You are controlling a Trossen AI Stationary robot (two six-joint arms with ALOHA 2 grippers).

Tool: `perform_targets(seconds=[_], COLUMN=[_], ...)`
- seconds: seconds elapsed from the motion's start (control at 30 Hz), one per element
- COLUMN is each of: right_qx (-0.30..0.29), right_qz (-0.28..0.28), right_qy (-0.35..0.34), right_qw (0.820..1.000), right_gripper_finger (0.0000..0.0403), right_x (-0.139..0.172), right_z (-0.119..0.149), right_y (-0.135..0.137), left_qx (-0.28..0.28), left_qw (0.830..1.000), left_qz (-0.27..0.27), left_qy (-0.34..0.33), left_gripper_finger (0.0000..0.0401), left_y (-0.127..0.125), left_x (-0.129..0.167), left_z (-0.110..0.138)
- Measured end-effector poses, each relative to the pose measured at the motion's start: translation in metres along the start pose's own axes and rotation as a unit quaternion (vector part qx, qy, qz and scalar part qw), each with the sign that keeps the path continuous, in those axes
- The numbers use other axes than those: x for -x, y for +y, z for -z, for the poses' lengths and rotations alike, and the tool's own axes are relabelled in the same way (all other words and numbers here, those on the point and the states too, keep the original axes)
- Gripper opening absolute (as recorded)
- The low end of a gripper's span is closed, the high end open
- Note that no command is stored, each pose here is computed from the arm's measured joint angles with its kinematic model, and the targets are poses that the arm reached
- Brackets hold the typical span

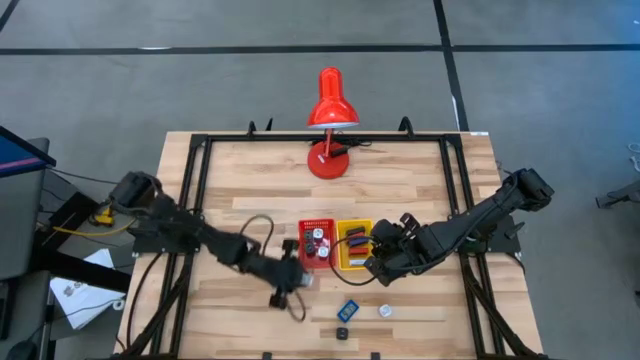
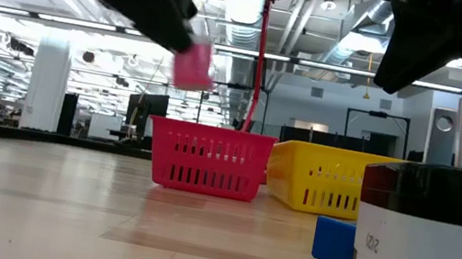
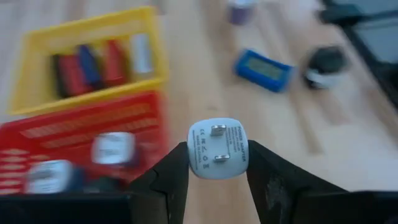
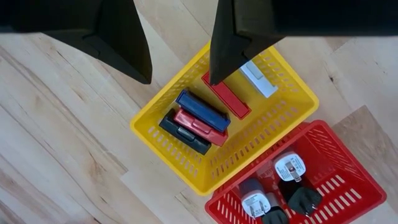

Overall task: Pick & Place Office items
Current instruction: Put the pink charger adapter into the red bin

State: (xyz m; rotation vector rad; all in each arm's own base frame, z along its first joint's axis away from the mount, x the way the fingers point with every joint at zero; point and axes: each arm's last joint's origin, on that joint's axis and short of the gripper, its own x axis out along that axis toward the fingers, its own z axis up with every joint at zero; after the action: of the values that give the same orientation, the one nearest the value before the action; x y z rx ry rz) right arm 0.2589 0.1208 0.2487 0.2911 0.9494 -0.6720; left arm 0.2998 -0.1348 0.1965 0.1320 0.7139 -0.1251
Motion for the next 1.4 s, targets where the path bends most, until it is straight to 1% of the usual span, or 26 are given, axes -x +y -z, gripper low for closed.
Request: perform_targets(seconds=[0.07, 0.17, 0.23, 0.33, 0.67, 0.83, 1.1, 1.3, 1.4], right_qx=[0.0, -0.002, -0.003, -0.001, 0.001, 0.001, 0.001, 0.001, 0.001], right_qz=[0.0, 0.0, 0.0, 0.001, 0.002, 0.002, 0.001, 0.001, 0.001], right_qy=[0.0, 0.0, 0.0, 0.0, 0.001, 0.0, -0.001, -0.001, -0.001], right_qw=[1.0, 1.0, 1.0, 1.0, 1.0, 1.0, 1.0, 1.0, 1.0], right_gripper_finger=[0.0154, 0.0154, 0.0154, 0.0154, 0.0154, 0.0154, 0.0154, 0.0154, 0.0154], right_x=[0.0, 0.0, 0.0, 0.0, 0.0, 0.0, 0.0, 0.0, 0.0], right_z=[0.0, 0.0, 0.0, 0.0, 0.0, 0.0, 0.0, 0.0, 0.0], right_y=[0.0, 0.0, 0.0, 0.0, 0.0, 0.0, 0.0, 0.0, 0.0], left_qx=[0.006, 0.02, 0.028, 0.022, 0.004, 0.006, 0.001, -0.001, -0.001], left_qw=[1.0, 1.0, 1.0, 0.999, 0.998, 0.998, 0.998, 0.996, 0.996], left_qz=[-0.017, -0.018, -0.003, -0.001, -0.044, -0.045, -0.042, -0.043, -0.043], left_qy=[0.002, 0.008, 0.014, 0.032, 0.035, 0.032, 0.051, 0.073, 0.072], left_gripper_finger=[0.0134, 0.0134, 0.0135, 0.0135, 0.0135, 0.0135, 0.0135, 0.0135, 0.0135], left_y=[0.016, 0.034, 0.041, 0.046, 0.049, 0.048, 0.045, 0.044, 0.044], left_x=[-0.001, -0.005, -0.007, -0.009, -0.009, -0.01, -0.032, -0.043, -0.044], left_z=[-0.002, -0.003, -0.003, 0.001, 0.002, 0.002, 0.012, 0.021, 0.021])
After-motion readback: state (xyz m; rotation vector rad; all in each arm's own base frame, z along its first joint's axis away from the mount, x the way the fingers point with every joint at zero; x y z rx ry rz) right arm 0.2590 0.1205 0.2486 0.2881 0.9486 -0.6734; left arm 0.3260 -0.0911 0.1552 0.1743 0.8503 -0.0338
